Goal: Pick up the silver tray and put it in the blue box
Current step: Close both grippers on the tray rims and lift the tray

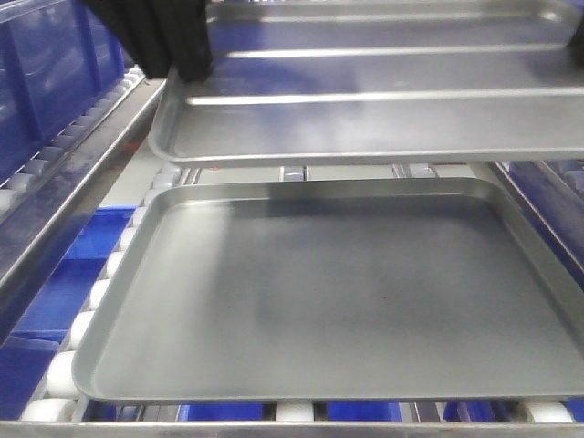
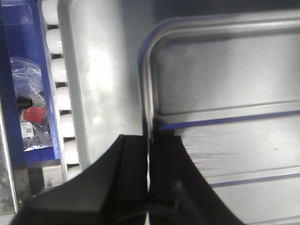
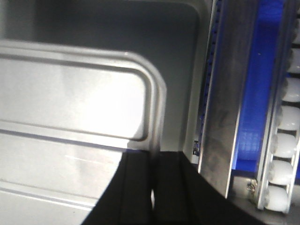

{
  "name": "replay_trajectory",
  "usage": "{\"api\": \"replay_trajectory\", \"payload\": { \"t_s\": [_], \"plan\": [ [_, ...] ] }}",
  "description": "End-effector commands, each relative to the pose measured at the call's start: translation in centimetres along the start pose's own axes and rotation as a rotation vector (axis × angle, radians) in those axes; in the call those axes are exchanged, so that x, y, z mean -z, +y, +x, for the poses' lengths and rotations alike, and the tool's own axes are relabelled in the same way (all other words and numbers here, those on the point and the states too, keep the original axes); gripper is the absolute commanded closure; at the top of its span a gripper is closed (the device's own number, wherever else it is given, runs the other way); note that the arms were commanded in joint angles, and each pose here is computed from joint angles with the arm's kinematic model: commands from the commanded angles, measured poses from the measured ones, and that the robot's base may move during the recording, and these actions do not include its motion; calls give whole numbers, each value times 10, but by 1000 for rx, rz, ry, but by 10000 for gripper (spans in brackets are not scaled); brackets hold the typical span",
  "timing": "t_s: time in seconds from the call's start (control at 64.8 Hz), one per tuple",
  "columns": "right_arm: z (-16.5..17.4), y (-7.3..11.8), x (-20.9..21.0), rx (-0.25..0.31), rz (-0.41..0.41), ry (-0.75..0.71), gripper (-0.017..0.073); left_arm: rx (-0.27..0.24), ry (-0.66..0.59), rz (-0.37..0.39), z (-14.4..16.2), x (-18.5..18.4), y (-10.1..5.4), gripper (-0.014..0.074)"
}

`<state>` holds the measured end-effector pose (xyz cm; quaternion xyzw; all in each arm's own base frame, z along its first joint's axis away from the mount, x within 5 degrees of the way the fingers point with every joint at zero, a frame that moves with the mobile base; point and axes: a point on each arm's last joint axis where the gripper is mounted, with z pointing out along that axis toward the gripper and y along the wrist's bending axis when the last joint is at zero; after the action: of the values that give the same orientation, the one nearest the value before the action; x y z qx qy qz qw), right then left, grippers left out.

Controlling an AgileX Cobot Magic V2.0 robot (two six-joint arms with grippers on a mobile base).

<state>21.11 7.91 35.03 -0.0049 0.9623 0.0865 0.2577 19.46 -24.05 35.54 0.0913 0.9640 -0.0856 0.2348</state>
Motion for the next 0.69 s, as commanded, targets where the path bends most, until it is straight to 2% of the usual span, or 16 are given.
{"api": "replay_trajectory", "payload": {
  "t_s": [0.0, 0.124, 0.679],
  "plan": [
    [-8, -2, 19, 25, 10, -118, 502, -8, -61, -1, -5, 28, 6, 690],
    [-8, -3, 18, 26, 15, -109, 502, 1, -82, 19, -8, 32, 4, 690],
    [-6, -4, 18, 28, 29, -87, 502, -5, -97, 6, -9, 31, 5, 690]
  ]
}}
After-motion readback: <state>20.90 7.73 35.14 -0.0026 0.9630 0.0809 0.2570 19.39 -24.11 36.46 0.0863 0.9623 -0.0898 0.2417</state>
